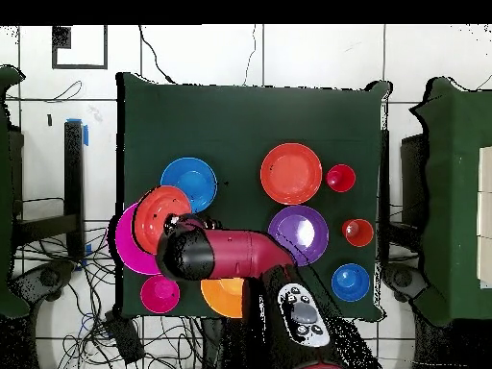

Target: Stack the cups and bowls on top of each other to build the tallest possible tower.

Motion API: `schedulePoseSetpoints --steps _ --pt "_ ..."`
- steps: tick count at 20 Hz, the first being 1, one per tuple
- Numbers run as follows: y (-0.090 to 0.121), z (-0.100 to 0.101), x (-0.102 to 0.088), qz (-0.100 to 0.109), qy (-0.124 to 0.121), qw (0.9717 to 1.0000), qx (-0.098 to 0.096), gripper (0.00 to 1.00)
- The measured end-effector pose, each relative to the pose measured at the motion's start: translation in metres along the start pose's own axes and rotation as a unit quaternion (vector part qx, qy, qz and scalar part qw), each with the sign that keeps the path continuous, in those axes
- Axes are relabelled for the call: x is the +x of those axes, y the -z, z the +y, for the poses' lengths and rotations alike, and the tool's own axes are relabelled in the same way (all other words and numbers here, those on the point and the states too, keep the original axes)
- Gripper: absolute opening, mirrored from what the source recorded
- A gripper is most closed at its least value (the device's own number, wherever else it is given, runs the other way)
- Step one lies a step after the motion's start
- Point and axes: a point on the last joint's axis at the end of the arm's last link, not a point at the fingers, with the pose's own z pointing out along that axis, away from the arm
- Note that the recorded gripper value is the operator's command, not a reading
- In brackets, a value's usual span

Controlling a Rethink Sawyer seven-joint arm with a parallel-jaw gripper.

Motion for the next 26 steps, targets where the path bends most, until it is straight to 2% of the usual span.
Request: schedulePoseSetpoints --steps 4,16,23,26 --pt "-0.008 0.009 0.015 0.0 -0.016 0.9999 -0.006 0.0" --pt "-0.02 0.035 0.05 -0.001 -0.04 0.999 -0.02 0.0" --pt "-0.022 0.037 0.055 -0.002 -0.05 0.9985 -0.023 0.0" --pt "-0.028 0.035 0.058 0.006 -0.053 0.9983 -0.025 0.0"
